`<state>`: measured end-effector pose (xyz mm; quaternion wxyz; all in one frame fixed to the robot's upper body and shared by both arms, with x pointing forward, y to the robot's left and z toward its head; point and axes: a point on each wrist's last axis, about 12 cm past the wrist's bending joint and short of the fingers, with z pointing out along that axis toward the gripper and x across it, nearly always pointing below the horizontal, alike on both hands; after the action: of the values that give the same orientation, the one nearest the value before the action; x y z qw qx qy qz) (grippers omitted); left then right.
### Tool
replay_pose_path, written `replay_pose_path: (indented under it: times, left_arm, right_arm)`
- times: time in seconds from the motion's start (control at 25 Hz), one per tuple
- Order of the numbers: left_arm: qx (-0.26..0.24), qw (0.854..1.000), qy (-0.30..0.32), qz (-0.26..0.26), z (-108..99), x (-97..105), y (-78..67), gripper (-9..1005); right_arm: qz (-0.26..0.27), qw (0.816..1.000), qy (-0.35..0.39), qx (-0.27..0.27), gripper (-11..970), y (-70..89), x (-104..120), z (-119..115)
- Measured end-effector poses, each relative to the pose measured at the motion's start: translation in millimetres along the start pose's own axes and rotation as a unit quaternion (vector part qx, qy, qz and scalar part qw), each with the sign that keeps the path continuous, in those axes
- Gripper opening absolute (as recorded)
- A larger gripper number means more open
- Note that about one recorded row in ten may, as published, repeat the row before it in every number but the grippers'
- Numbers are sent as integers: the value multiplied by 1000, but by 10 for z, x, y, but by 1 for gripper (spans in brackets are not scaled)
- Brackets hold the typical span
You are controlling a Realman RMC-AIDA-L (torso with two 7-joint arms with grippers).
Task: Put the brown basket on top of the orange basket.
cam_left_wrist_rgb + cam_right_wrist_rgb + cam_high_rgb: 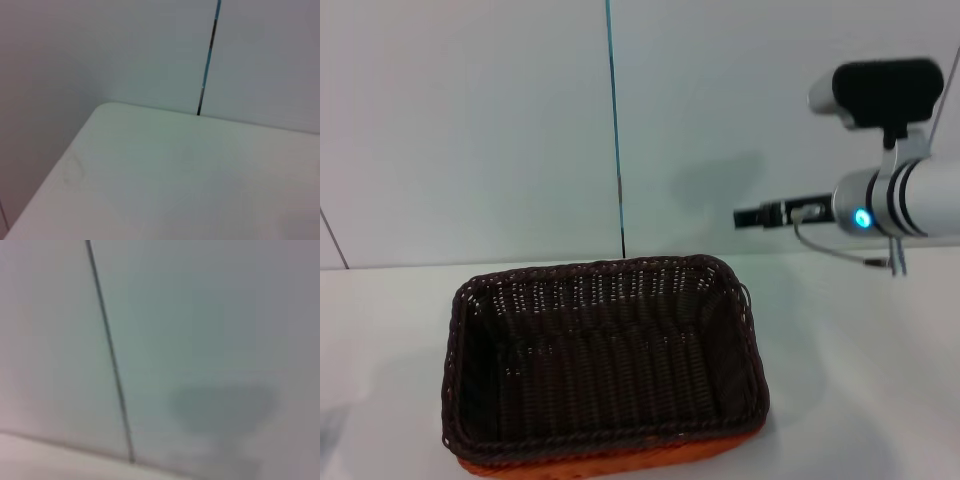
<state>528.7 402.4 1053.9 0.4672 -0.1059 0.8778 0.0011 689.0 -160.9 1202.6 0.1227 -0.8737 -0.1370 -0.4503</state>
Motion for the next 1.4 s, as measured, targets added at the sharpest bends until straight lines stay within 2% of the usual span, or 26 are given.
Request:
replay_pose_path:
  times: [0.04,0.16,0.28,0.48,0.6,0.8,1.0,1.12,1.24,1.4]
  left_arm:
    - [1,1000,-1,-3,11,-7,-12,920]
    - [5,1000,-10,-15,41,-46,-55,920]
    - [-1,999,-24,-29,56,-68,-62,920]
    - [-21,998,-38,-45,80,-68,-38,919]
    - [-30,998,-43,-40,94,-61,-51,919]
    - [-65,996,-54,11,127,35,-162,919]
    - [-89,994,-55,40,149,158,-252,919]
    - [-120,989,-70,47,119,271,-292,919]
    - [-156,980,-115,30,31,397,-326,919]
    - [-155,972,-176,-12,-93,530,-331,920]
  right_arm:
    - [-16,1000,13,-10,929,9,39,-12]
    - [-59,997,48,-30,930,13,94,-17]
    - [-83,990,100,-47,931,66,39,-17]
    - [-124,964,220,-82,931,211,-287,-100]
    - [-121,953,257,-105,931,340,-537,-196]
    - [-95,958,234,-132,931,562,-976,-307]
    - [-71,967,191,-156,931,736,-1459,-391]
    - [-38,967,184,-172,931,826,-1732,-503]
    - [-11,966,180,-185,931,869,-1970,-607]
    - [0,966,179,-189,931,846,-2158,-685]
